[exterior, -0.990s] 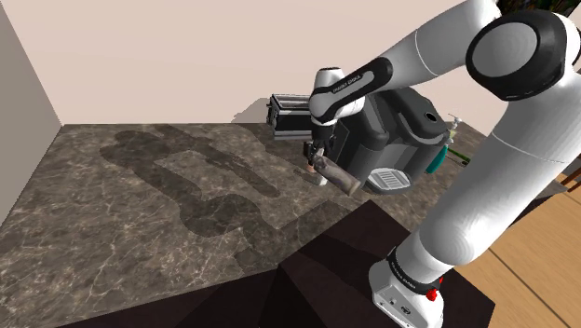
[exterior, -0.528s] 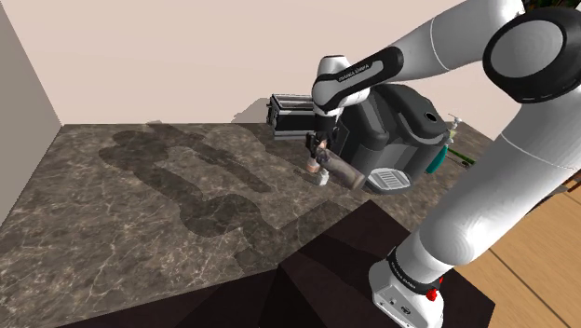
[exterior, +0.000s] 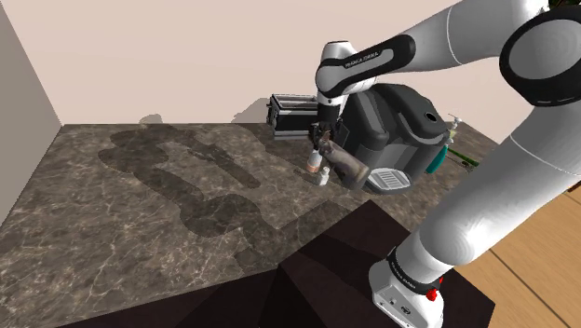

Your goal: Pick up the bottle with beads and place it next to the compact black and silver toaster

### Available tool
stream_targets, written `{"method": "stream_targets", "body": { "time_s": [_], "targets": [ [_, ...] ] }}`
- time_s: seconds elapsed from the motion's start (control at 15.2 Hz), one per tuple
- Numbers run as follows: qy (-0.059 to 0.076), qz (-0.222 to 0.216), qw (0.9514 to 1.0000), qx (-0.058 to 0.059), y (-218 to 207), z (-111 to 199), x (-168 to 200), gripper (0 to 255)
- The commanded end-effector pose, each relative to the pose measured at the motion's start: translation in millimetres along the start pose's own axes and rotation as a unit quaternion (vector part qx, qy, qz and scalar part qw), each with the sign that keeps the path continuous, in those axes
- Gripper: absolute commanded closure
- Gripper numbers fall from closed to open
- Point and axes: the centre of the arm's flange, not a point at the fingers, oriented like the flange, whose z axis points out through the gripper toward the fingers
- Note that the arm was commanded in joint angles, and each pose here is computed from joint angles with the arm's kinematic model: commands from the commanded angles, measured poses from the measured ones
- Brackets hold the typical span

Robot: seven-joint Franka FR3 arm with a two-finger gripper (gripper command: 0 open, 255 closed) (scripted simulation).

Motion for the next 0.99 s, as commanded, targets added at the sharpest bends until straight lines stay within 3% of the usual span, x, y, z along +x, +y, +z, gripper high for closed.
{"method": "stream_targets", "body": {
  "time_s": [0.0, 0.92],
  "targets": [
    [0.0, 0.0, 1.0, 0.0, 4.5, -6.7, 11.9, 255],
    [0.0, 0.0, 1.0, 0.0, 61.0, -39.3, 184.8, 255]
  ]
}}
